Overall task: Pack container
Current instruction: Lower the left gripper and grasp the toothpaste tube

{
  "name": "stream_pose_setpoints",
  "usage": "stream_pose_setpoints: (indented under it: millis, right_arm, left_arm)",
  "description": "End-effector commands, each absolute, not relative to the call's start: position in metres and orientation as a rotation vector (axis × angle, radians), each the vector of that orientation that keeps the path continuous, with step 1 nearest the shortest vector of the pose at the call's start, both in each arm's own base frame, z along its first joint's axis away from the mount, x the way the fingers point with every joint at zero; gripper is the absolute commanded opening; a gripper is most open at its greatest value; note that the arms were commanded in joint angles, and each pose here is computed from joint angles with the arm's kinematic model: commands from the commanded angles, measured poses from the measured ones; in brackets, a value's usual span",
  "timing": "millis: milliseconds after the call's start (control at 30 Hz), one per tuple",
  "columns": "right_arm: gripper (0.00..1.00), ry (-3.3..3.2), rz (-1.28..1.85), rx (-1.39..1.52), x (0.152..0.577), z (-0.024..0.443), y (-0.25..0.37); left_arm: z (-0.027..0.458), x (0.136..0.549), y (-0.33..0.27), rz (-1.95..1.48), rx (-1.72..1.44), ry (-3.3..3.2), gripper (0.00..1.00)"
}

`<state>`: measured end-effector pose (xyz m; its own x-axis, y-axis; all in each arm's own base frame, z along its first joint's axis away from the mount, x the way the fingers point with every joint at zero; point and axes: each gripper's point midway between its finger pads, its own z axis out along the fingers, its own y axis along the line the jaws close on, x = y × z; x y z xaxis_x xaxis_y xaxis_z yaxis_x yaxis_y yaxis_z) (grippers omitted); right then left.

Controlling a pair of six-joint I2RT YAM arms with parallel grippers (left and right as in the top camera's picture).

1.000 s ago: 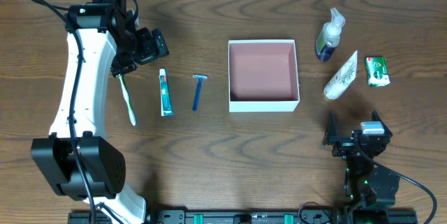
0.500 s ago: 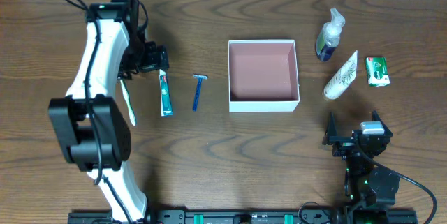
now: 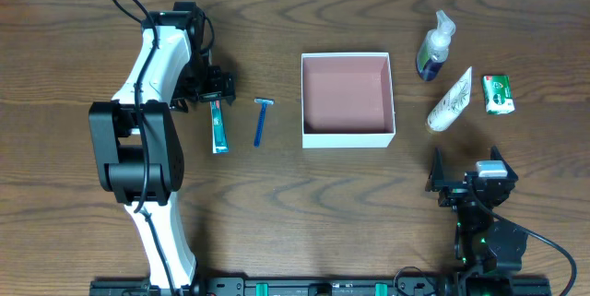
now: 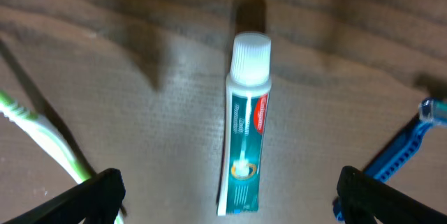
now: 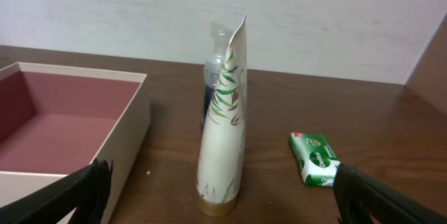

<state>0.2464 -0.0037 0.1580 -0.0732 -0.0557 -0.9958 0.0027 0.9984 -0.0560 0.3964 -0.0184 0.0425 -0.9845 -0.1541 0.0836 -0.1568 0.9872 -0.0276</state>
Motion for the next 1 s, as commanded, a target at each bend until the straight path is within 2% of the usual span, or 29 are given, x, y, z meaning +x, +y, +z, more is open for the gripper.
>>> stream_pose_setpoints:
  millis: [0, 267, 967]
  right_arm:
    - [0.99, 1.643, -0.027, -0.042, 0.246, 0.157, 0.000]
    - [0.99, 1.643, -0.027, -0.042, 0.246, 0.157, 0.000]
    - [0.99, 1.643, -0.027, -0.042, 0.246, 0.157, 0.000]
  left_arm:
    - [0.037, 0.398, -0.014, 0.028, 0.262, -3.053, 0.98]
    - [0.036, 0.409, -0.015, 0.034, 0.264, -3.097, 0.98]
    - [0.011, 0.392, -0.014, 0.026, 0.267, -3.053, 0.98]
